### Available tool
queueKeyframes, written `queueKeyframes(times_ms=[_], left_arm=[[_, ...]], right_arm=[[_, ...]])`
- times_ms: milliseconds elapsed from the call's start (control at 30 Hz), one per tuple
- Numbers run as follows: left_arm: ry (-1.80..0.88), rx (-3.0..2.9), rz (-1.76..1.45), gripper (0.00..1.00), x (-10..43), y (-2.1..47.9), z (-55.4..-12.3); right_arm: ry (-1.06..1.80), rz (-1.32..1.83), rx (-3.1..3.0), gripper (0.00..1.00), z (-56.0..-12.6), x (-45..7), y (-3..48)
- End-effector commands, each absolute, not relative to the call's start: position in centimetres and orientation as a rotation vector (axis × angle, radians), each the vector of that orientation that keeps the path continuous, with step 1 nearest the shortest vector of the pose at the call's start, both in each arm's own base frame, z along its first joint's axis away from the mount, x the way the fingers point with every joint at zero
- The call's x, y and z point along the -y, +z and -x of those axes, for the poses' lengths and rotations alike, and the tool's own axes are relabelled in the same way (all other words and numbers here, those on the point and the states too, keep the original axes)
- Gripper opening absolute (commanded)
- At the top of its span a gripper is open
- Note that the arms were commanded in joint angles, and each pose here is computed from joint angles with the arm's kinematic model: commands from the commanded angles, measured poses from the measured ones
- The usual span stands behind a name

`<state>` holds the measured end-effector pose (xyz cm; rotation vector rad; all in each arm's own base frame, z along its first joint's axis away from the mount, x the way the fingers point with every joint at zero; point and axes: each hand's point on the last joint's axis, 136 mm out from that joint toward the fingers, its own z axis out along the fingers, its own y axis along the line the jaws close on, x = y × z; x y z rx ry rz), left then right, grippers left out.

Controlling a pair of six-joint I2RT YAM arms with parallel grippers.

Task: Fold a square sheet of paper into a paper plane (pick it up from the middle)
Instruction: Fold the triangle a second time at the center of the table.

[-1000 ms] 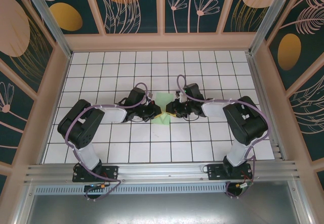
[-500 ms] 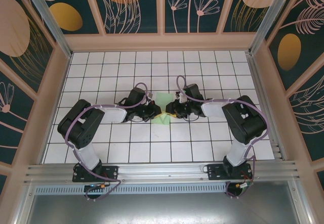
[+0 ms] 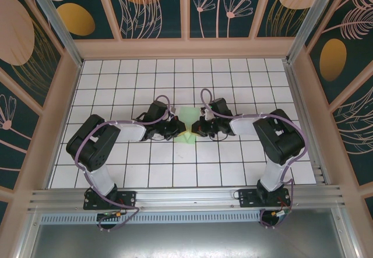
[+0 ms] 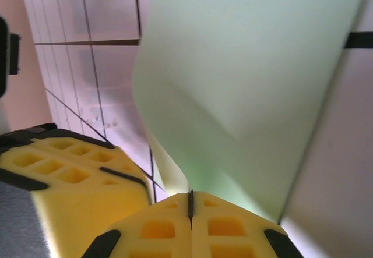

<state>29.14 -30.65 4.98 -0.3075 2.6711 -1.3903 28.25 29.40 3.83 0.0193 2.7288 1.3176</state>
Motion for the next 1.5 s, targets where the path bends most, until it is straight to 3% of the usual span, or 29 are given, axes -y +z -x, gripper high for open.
queueKeyframes(times_ms=[0,1467], left_arm=[[-1.442,-2.630,0.246,0.07,31.3,5.6,-29.7],[-1.462,-2.686,0.173,0.11,33.0,3.8,-30.7]], right_arm=[[1.232,-0.016,-2.741,0.00,-29.5,-28.2,3.1],[1.059,0.107,-2.780,0.00,-32.3,-27.3,2.2]])
